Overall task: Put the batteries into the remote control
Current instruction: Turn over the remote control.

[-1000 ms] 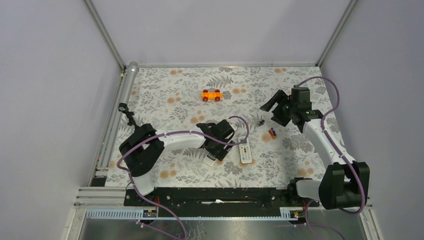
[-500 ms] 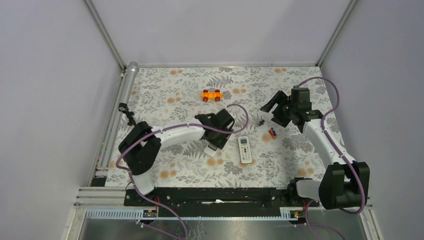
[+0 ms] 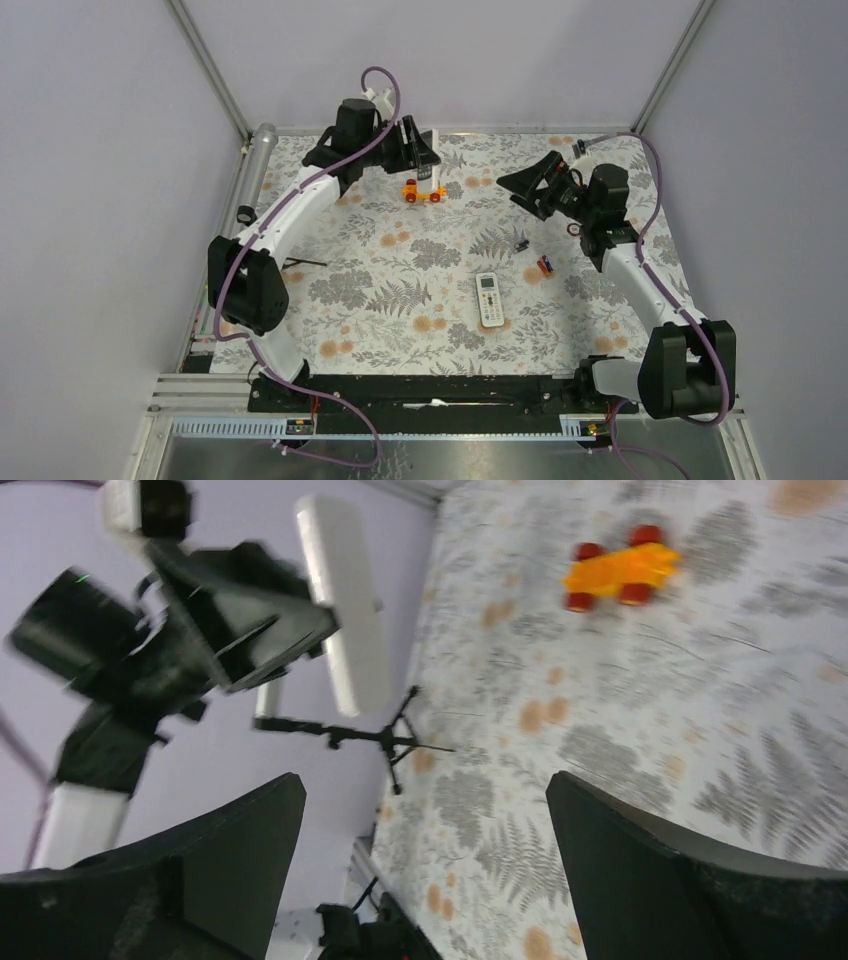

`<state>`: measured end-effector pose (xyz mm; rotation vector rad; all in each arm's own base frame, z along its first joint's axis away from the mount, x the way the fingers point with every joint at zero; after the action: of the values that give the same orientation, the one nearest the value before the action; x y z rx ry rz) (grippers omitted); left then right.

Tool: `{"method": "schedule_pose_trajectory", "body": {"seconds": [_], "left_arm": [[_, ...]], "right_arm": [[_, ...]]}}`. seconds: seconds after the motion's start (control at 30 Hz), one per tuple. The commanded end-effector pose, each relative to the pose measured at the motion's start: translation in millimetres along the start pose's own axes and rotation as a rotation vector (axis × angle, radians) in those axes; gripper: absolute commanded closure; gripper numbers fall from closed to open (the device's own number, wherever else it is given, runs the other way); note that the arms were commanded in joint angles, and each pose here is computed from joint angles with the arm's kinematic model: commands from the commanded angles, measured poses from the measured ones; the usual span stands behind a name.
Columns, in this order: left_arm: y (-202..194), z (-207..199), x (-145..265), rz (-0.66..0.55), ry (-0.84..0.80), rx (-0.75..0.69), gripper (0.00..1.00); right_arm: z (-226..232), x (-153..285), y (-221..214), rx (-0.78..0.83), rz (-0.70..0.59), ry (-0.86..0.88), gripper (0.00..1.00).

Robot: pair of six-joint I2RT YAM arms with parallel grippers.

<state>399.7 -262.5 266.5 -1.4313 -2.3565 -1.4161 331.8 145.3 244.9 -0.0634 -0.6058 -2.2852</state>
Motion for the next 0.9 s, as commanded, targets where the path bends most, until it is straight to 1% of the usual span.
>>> {"method": "schedule_pose_trajectory", "body": {"seconds": [0.0, 0.13, 0.33, 0.53, 0.67, 0.77, 0.87], "left_arm": [[54, -80, 37, -0.125, -0.381, 0.046, 0.64], [66, -104, 51, -0.154, -0.53, 0.104, 0.64], [64, -124, 71, -0.162, -0.711, 0.184, 0.64], [55, -123, 77, -0.166, -0.728, 0.207, 0.64], [54, -125, 83, -0.181, -0.743, 0.211, 0.64], [54, -124, 83, -0.193, -0.74, 0.216, 0.64], [56, -125, 84, -0.208, -0.742, 0.225, 0.63]], "right_arm": [[96, 0, -1, 0.158, 0.044, 0.391, 0.0], [120, -22, -14, 0.184, 0.089, 0.442, 0.0], [140, -39, -21, 0.116, 0.145, 0.538, 0.0], [149, -43, -25, 0.06, 0.183, 0.59, 0.01], [157, -42, -24, 0.025, 0.2, 0.637, 0.11], [166, -38, -27, 0.022, 0.231, 0.698, 0.19], [169, -40, -33, 0.023, 0.273, 0.713, 0.27]]}}
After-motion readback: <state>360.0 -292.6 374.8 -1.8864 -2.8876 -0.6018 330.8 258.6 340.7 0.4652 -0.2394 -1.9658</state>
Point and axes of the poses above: each gripper's point midway between its finger pads, its own x axis back along the fingers, its own z axis along the line the jaws close on, y = z × x, the point moved 3 cm from there along x, back along the fingers, and after that the axes turned 2 degrees about -x, right-handed, at the moved point
